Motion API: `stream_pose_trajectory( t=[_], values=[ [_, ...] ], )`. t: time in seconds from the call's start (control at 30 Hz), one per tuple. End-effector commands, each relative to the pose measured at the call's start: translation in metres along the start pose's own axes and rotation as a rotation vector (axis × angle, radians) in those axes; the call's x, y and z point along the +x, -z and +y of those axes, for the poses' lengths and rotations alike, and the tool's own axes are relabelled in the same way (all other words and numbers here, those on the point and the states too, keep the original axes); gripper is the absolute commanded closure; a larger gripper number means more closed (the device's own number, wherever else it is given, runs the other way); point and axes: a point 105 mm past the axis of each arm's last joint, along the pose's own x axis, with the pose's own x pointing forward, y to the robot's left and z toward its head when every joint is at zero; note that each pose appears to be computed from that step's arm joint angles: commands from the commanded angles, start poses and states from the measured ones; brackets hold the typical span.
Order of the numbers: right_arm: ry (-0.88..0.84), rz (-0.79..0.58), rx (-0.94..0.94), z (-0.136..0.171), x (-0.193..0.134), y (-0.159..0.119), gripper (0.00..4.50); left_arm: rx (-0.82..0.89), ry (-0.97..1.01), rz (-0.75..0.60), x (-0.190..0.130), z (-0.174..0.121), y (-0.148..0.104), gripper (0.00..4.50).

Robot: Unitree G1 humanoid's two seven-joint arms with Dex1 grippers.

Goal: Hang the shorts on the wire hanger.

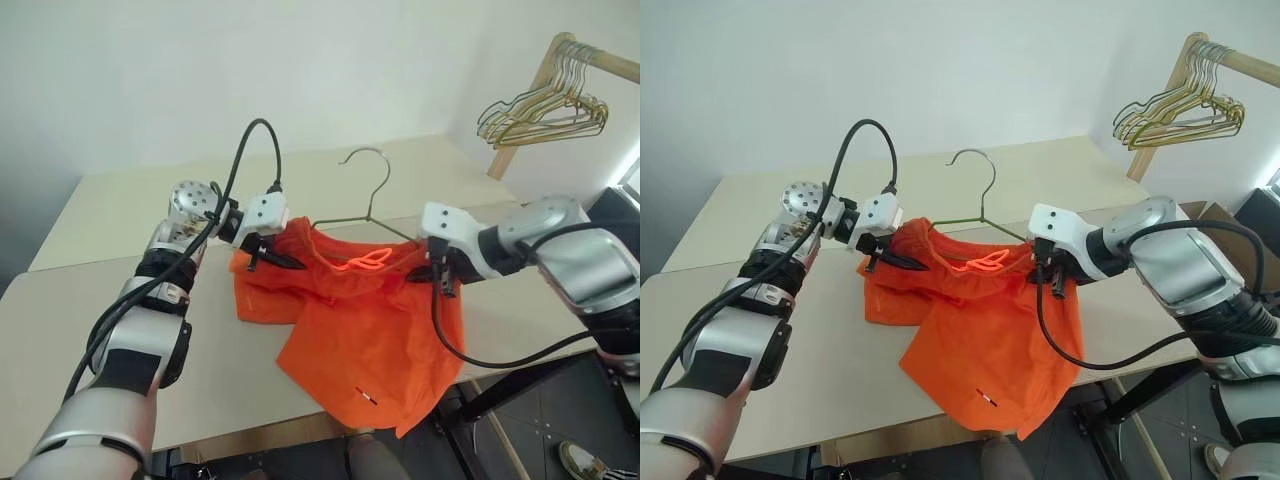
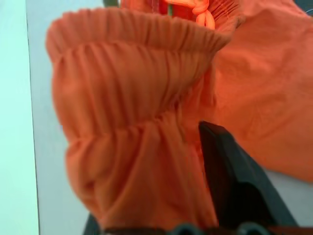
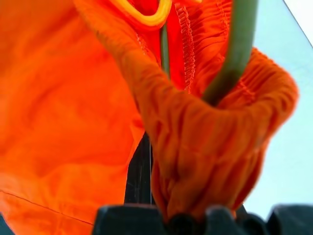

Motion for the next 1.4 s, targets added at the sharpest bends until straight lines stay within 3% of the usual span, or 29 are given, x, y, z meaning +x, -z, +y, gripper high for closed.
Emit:
stream_pose_trajectory(
  t=[0.03, 0.17, 0.2, 0.37, 0.5, 0.77, 1.0, 1.17, 1.3, 1.4],
  values=[
    [0.018, -0.063, 0.015, 0.004, -0.017, -0.009, 4.50, 0.043, -0.032, -0.063, -0.007, 0.009, -0.020, 1.47],
    [0.002, -0.103, 0.135, 0.017, -0.024, 0.002, 4.50, 0.015, -0.108, -0.111, -0.020, 0.018, -0.026, 0.16],
    [-0.002, -0.109, 0.169, 0.022, -0.025, 0.006, 4.50, 0.005, -0.138, -0.122, -0.025, 0.021, -0.027, 0.04],
    [0.004, -0.130, 0.328, 0.047, -0.026, 0.028, 4.50, -0.064, -0.368, -0.211, -0.053, 0.042, -0.032, 0.04],
    [0.112, -0.170, 0.496, 0.053, -0.036, 0.046, 4.50, -0.144, -0.474, -0.409, -0.072, 0.051, -0.053, 0.04],
    [0.502, -0.275, 0.799, 0.037, -0.061, 0.082, 4.50, -0.278, -0.471, -0.750, -0.039, 0.020, -0.114, 0.04],
    [0.902, -0.293, 1.022, 0.024, -0.094, 0.128, 4.50, -0.349, -0.370, -0.844, -0.005, -0.022, -0.142, 0.04],
    [1.224, -0.219, 1.160, 0.014, -0.135, 0.163, 4.50, -0.328, -0.316, -0.813, 0.000, -0.033, -0.141, 0.04],
    [1.301, -0.226, 1.185, 0.003, -0.163, 0.167, 4.50, -0.313, -0.304, -0.801, 0.000, -0.031, -0.139, 0.04],
    [1.267, -0.247, 1.180, -0.005, -0.176, 0.163, 4.50, -0.302, -0.302, -0.796, 0.001, -0.030, -0.138, 0.04]
  ],
)
